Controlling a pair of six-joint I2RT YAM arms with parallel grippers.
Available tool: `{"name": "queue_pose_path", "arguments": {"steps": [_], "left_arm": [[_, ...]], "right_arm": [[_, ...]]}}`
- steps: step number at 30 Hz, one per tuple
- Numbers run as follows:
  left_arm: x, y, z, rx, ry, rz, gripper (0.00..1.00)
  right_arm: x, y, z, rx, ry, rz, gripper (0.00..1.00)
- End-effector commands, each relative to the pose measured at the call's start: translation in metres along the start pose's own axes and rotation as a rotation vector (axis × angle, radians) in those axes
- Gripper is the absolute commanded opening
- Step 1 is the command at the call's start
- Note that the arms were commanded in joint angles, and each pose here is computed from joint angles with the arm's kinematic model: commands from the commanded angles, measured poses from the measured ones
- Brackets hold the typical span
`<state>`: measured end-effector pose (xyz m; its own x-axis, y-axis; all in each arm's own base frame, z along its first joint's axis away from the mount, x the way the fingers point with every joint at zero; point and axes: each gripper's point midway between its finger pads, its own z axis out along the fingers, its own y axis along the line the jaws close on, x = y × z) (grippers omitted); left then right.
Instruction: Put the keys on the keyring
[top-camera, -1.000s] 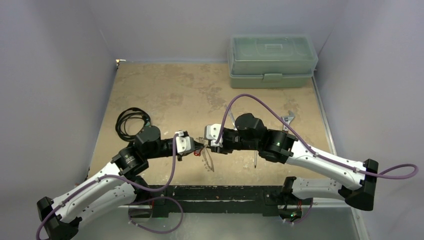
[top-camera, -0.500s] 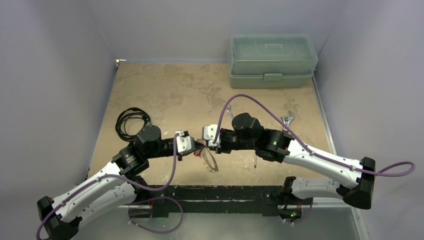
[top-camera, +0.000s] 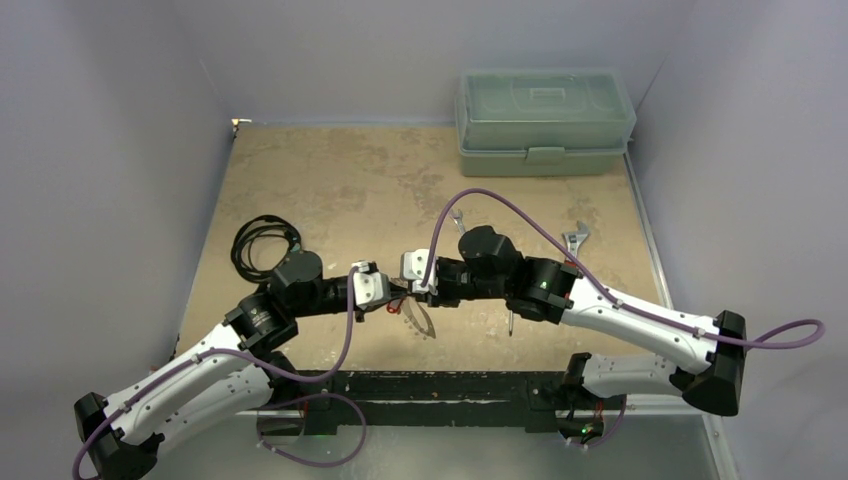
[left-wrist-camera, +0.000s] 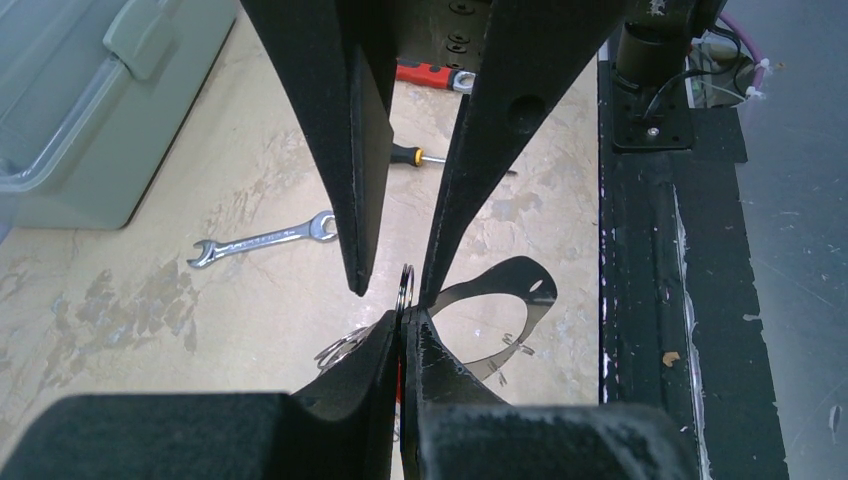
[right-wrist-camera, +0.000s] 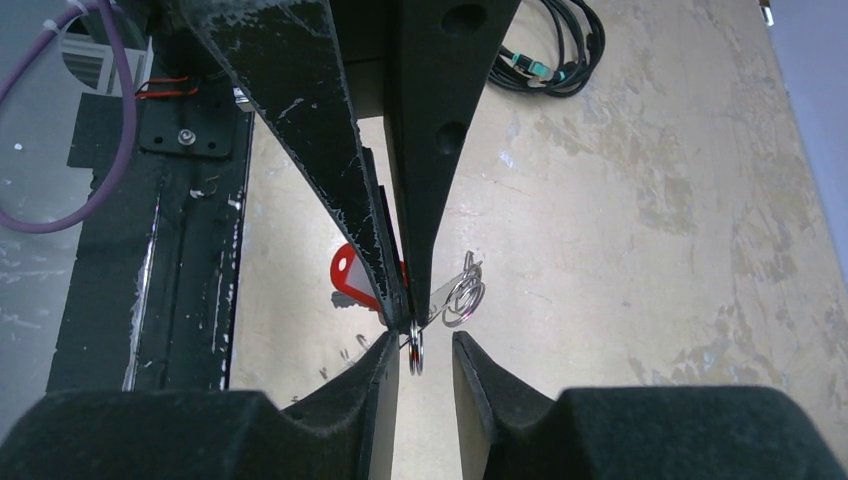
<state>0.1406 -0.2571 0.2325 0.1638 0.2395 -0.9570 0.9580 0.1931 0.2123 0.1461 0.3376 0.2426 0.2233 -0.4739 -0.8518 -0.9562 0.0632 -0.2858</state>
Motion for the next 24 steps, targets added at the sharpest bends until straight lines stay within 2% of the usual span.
{"name": "queue_pose_path", "arguments": {"steps": [1, 3, 12, 18, 21, 22, 24], "left_arm": [[-0.032, 0.012, -0.005, -0.041, -0.079, 0.057, 0.00], [-0.033, 0.011, -0.005, -0.039, -0.083, 0.058, 0.00], [-0.036, 0.008, -0.006, -0.029, -0.099, 0.061, 0.00], [-0.042, 0.007, -0.009, -0.026, -0.121, 0.069, 0.02], [-0.046, 0.011, -0.013, -0.059, -0.135, 0.071, 0.34], [-0.047, 0.012, -0.014, -0.070, -0.138, 0.069, 0.42], [-0.049, 0.014, -0.017, -0.084, -0.151, 0.074, 0.50]], "right_arm": [[-0.017, 0.001, -0.002, -0.019, -0.059, -0.017, 0.30], [-0.017, 0.000, -0.002, -0.014, -0.062, -0.018, 0.28], [-0.014, -0.001, 0.000, -0.003, -0.054, -0.019, 0.01], [-0.017, -0.006, -0.001, 0.027, -0.075, -0.032, 0.00], [-0.026, -0.009, -0.007, 0.050, -0.122, -0.038, 0.00], [-0.032, -0.010, -0.009, 0.061, -0.149, -0.041, 0.00], [-0.039, -0.011, -0.015, 0.074, -0.192, -0.040, 0.00]]}}
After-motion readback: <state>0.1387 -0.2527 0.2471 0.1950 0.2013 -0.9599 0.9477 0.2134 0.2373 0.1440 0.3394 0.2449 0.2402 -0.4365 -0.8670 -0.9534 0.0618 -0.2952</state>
